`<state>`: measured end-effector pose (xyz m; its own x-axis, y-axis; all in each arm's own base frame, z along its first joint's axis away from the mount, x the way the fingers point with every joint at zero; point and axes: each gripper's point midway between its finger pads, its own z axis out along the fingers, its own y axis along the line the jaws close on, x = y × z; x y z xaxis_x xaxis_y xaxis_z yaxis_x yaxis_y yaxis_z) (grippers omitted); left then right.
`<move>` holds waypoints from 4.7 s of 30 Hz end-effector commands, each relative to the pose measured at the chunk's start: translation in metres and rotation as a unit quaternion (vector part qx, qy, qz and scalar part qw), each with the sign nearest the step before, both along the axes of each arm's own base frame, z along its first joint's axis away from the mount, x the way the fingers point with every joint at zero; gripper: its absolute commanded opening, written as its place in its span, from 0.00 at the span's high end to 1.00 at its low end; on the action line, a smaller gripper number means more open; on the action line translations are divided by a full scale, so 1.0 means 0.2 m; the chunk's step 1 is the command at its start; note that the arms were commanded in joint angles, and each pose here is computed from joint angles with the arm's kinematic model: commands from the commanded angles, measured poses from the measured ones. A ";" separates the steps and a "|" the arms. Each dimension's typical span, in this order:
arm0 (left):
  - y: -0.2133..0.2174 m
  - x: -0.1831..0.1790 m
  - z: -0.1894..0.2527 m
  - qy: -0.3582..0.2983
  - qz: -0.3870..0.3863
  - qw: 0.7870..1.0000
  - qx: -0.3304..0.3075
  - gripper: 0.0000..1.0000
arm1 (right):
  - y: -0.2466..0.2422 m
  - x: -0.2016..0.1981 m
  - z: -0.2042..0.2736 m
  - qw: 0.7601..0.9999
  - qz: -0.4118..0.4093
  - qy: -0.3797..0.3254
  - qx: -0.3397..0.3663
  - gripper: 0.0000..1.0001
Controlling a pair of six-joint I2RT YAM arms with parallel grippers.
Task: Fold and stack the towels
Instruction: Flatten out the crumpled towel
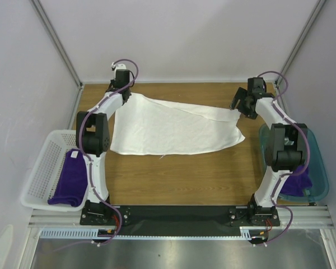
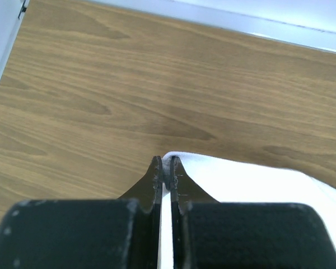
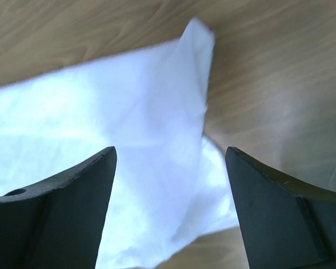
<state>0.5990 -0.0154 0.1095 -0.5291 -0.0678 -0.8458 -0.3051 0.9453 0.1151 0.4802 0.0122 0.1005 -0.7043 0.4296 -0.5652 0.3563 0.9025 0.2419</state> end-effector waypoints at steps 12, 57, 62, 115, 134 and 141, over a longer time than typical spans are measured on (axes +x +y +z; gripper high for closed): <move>0.17 -0.03 0.05 -0.011 0.041 0.999 0.014 1.00 | 0.07 -0.29 -0.14 0.998 -0.036 0.036 -0.041 0.40; 0.20 0.02 0.03 -0.009 0.015 0.999 0.032 1.00 | -0.08 -0.87 -0.27 0.966 -0.109 0.171 -0.162 1.00; 0.18 0.02 0.03 -0.014 0.004 1.000 0.025 1.00 | -0.06 -0.93 -0.33 0.966 -0.101 0.185 -0.151 0.96; 0.17 -0.03 -0.07 0.005 -0.027 0.998 0.048 1.00 | 0.12 0.05 -0.26 0.999 -0.040 -0.002 -0.020 0.78; 0.20 0.03 0.05 -0.018 -0.025 0.997 0.064 1.00 | -0.02 0.52 0.07 0.993 -0.040 -0.112 -0.005 1.00; 0.21 0.11 -0.02 -0.015 -0.018 0.998 0.066 1.00 | -0.13 0.71 -0.09 0.991 -0.053 -0.106 0.056 1.00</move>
<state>0.6046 0.0149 0.0875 -0.5553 0.0591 -0.8295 -0.2334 0.9463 0.2237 0.6086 -0.0013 0.0773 -0.5434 0.5214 -0.6579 0.3880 0.8510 0.3539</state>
